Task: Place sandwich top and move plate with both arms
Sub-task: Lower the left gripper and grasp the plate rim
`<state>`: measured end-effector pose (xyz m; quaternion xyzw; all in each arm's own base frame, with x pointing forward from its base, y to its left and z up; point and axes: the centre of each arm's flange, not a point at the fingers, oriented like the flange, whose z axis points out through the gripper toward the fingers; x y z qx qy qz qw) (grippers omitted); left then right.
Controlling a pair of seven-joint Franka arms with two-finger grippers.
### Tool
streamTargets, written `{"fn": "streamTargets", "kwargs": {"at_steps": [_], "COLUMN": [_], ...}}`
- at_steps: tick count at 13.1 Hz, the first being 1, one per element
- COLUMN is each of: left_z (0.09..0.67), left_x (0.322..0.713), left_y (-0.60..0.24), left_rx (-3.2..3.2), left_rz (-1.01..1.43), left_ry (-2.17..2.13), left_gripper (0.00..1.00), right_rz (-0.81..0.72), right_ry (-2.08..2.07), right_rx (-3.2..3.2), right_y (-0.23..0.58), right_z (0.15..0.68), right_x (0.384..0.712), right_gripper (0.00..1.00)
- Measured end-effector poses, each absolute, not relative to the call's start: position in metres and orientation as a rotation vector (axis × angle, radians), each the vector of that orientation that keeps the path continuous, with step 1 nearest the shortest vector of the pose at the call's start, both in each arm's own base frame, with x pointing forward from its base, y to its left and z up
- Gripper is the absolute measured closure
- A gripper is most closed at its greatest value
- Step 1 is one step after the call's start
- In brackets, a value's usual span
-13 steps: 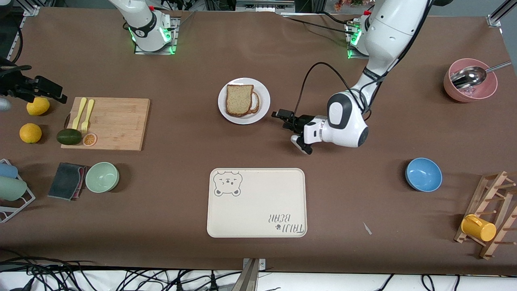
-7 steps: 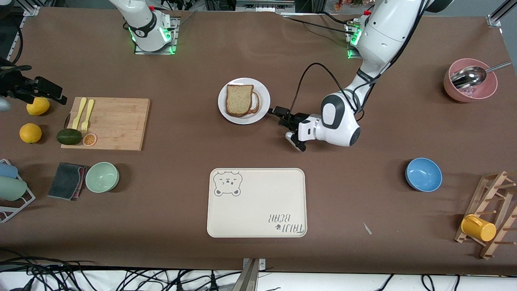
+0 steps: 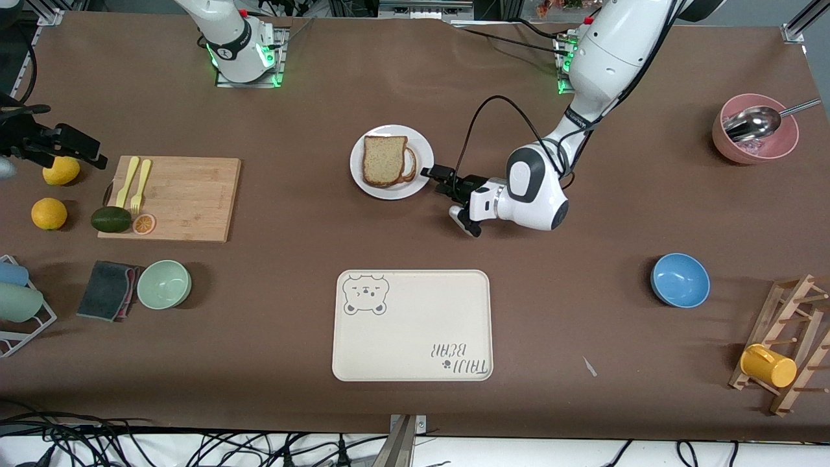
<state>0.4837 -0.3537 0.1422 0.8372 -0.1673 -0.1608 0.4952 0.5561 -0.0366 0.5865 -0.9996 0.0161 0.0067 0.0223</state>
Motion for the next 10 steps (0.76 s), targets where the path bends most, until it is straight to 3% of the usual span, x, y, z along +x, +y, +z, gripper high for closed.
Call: {"fn": "streamTargets", "kwargs": {"at_steps": [8,9,10], "left_z": [0.122,0.122,0.122], "left_x": [0.465,0.464,0.463], "left_y": [-0.36,-0.36,-0.361], "left_rx": [2.03,2.03,2.03], "left_rz": [-0.446,-0.448,-0.45], "left_ry": [-0.405,-0.406,-0.409], "left_gripper": [0.15,0.17,0.29], "right_rz": [0.02,0.02,0.02], "right_ry": [0.049,0.049,0.049], "right_rx": [-3.097,-3.097,-3.097], "right_y": [-0.036,-0.036,-0.036], "right_z": [0.587,0.587,0.587], "right_x": [0.556,0.556,0.556], "right_gripper": [0.0,0.0,0.0]}}
